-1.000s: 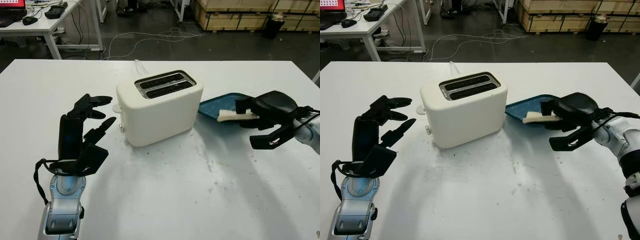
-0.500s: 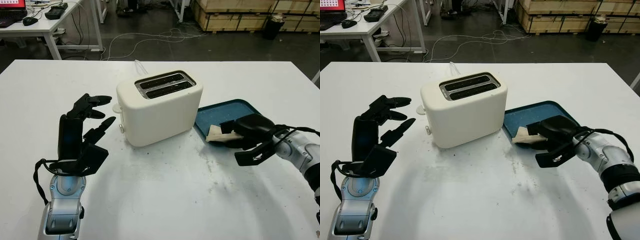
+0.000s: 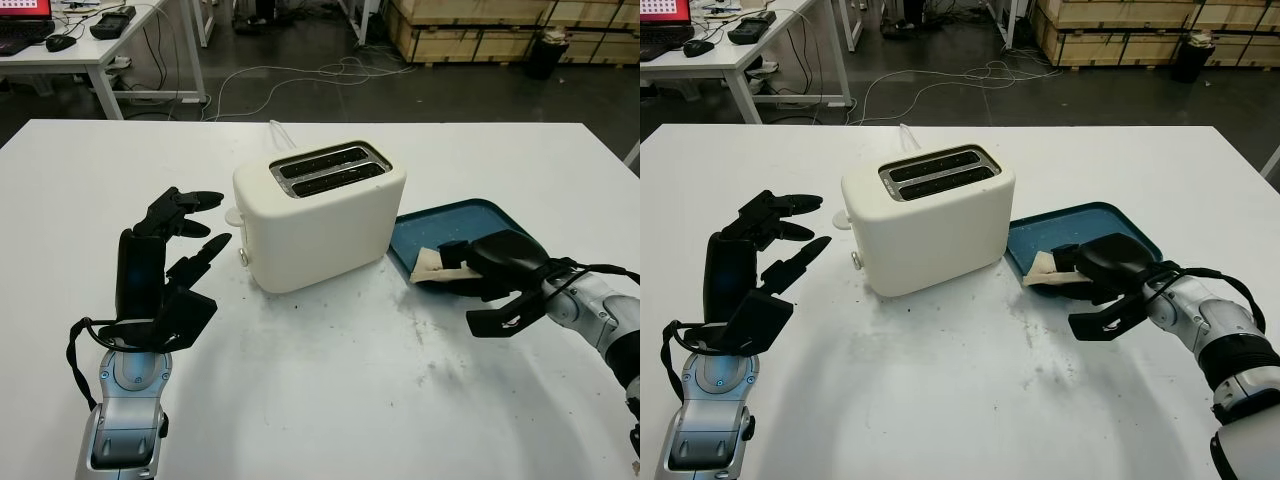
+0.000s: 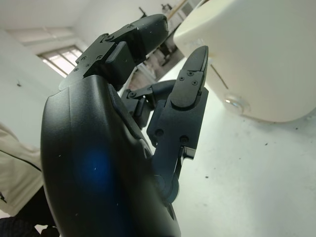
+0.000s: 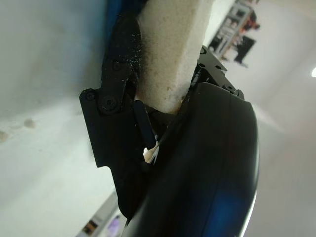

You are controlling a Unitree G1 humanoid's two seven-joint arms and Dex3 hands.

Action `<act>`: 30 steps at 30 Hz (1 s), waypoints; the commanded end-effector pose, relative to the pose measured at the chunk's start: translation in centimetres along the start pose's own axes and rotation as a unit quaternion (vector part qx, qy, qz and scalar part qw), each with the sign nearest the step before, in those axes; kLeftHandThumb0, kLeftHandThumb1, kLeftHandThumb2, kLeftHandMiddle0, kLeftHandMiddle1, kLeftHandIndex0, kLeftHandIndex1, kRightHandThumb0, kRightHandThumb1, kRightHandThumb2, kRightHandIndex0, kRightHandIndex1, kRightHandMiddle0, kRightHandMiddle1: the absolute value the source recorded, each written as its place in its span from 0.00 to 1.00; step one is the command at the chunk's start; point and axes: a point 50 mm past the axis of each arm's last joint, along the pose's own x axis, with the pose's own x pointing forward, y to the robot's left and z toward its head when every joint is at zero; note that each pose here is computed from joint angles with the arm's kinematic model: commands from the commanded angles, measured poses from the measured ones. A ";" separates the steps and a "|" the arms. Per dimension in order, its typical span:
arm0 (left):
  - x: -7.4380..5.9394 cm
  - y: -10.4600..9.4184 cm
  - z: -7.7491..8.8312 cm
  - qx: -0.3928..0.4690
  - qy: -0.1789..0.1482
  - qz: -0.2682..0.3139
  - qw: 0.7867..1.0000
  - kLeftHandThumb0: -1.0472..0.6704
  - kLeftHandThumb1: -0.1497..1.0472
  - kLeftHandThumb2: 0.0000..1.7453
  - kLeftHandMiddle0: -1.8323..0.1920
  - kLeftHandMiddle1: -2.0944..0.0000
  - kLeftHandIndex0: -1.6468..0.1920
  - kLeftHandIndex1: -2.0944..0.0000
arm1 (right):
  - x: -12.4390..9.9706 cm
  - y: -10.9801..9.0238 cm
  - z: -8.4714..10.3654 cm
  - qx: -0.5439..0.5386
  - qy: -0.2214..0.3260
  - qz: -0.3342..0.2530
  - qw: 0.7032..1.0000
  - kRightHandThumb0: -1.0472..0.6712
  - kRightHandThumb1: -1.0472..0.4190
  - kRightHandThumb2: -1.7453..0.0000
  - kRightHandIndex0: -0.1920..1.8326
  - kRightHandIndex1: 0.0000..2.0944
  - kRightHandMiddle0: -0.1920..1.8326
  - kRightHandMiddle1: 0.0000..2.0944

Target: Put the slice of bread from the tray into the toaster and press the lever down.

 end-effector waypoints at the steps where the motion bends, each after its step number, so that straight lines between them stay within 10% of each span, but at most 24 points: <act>1: 0.0 0.0 0.0 -0.001 -0.002 0.004 1.000 0.48 0.89 0.03 0.68 0.38 0.60 0.64 | 0.1 -2.9 -0.7 0.017 0.004 -0.063 0.998 0.25 0.09 0.66 0.55 0.83 0.37 0.83; 14: -0.1 0.0 0.1 0.001 0.002 0.005 1.000 0.47 0.89 0.03 0.68 0.39 0.60 0.65 | -0.7 -12.7 -1.8 0.134 -0.033 -0.197 0.971 0.24 0.09 0.68 0.48 0.83 0.39 0.81; 18: -0.1 0.0 0.0 -0.002 0.001 0.004 1.000 0.48 0.89 0.03 0.68 0.40 0.60 0.65 | -0.8 -14.5 -1.7 0.197 -0.071 -0.173 0.962 0.27 0.09 0.71 0.48 0.83 0.45 0.72; 30: -0.1 0.1 -0.2 0.000 -0.004 0.004 1.000 0.48 0.89 0.03 0.67 0.38 0.60 0.65 | -0.4 -21.8 1.1 0.204 -0.136 -0.019 0.969 0.29 0.09 0.82 0.55 0.83 0.47 0.83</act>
